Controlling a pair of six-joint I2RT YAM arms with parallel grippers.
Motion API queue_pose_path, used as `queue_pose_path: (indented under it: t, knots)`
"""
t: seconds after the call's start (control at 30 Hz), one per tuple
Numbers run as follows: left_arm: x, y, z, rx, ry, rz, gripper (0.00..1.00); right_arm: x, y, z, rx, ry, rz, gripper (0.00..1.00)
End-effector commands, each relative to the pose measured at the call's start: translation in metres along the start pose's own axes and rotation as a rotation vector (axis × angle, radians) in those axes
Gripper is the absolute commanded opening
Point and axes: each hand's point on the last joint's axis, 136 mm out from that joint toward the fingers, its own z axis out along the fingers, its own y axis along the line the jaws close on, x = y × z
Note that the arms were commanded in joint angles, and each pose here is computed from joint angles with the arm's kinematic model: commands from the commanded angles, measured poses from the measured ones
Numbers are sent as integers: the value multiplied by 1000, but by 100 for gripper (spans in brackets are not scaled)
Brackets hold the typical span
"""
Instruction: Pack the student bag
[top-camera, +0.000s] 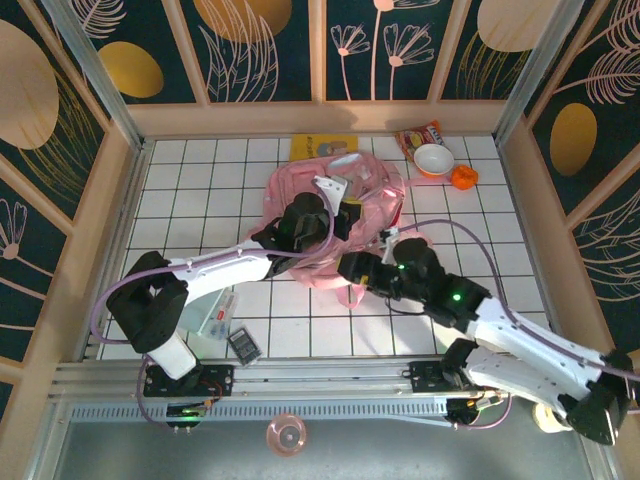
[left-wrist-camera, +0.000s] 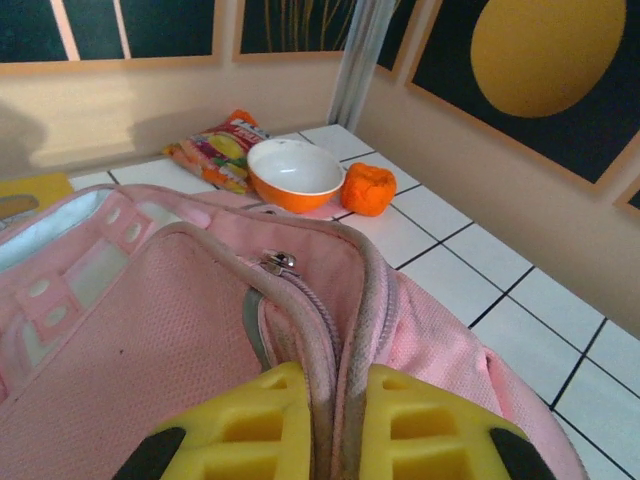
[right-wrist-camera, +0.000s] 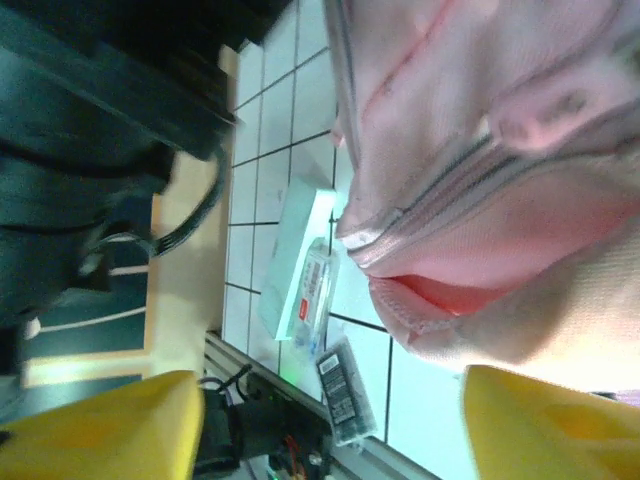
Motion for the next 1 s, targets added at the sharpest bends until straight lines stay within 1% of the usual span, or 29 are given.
queue_pose_path:
  t: [0.0, 0.07, 0.1, 0.2, 0.3, 0.5, 0.53, 0.57, 0.67, 0.87, 0.97]
  knots:
    - [-70, -24, -29, 143, -225, 36, 0, -27, -2, -33, 14, -102, 36, 83]
    - [-69, -31, -34, 200, -220, 56, 0, -45, -8, -46, 3, -173, 81, 97]
    - [-68, -33, -36, 229, -214, 70, 0, -53, -8, -50, -17, -200, 89, 99]
    - [-66, -39, -43, 285, -201, 94, 0, -69, -3, -53, -81, -231, 96, 99]
    - [-62, -45, -50, 346, -187, 118, 0, -82, 2, -49, -145, -229, 109, 99]
    - [-59, -60, -61, 444, -171, 187, 0, -105, -3, -34, -186, -250, 193, 98]
    - [-60, -62, -64, 454, -175, 196, 0, -106, -5, -30, -196, -245, 216, 98]
    - [-49, -61, -64, 457, -152, 198, 0, -107, -6, -27, -205, -242, 232, 98]
    - [-47, -65, -69, 485, -152, 219, 0, -108, -11, -16, -208, -218, 283, 97]
    - [-40, -68, -72, 514, -128, 237, 0, -110, -20, -8, -193, -224, 336, 86]
    - [-39, -69, -74, 518, -129, 232, 0, -106, -27, -3, -171, -224, 365, 85]
